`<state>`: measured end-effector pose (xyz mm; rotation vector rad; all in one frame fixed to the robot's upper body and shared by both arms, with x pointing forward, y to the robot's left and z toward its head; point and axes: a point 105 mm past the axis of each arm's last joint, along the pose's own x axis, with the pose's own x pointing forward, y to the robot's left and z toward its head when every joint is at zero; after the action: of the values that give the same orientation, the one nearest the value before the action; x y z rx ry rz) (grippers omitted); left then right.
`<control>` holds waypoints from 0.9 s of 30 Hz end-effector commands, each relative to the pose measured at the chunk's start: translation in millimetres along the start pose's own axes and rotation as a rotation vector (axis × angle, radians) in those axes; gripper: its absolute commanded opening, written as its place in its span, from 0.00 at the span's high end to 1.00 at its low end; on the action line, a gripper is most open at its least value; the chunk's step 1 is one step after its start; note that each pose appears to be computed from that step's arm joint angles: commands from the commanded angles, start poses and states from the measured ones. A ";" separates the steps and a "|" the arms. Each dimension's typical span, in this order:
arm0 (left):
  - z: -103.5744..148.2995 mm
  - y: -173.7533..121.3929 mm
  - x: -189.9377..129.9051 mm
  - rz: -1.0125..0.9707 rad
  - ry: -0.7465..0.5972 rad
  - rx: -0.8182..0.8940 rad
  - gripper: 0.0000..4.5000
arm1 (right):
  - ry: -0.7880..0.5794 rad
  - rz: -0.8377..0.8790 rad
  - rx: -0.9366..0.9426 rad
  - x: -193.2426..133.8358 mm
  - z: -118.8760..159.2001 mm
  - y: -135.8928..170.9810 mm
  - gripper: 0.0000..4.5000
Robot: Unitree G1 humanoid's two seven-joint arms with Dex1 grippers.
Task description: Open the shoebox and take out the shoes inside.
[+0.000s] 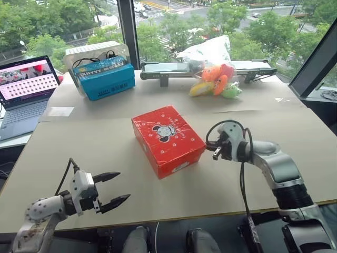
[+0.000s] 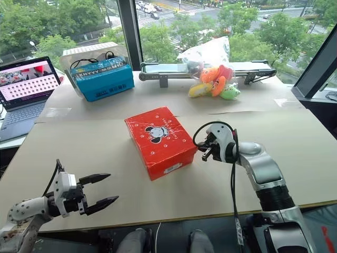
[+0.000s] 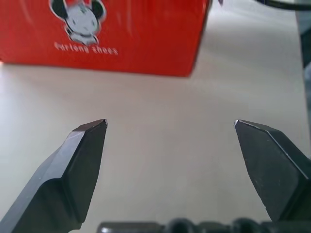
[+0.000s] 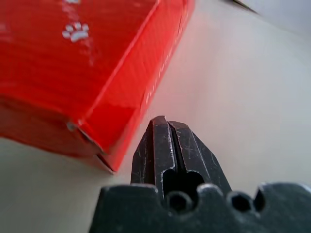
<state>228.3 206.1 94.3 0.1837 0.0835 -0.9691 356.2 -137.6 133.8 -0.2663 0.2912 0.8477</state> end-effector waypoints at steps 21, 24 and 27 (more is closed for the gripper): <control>-7.2 -31.1 -23.3 0.127 0.000 -0.067 0.00 | -0.100 0.124 -0.059 -0.2 44.7 -3.0 0.98; -6.8 -32.6 -23.7 0.127 0.002 -0.069 0.00 | -0.011 0.062 -0.109 4.5 27.0 -15.0 0.98; -6.3 -33.0 -23.8 0.125 0.004 -0.070 0.00 | 0.063 -0.075 -0.141 7.3 12.0 -42.0 0.98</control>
<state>187.9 209.4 75.6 0.0970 0.1543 -0.8363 378.2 -138.5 136.6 -0.3429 0.3224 0.8968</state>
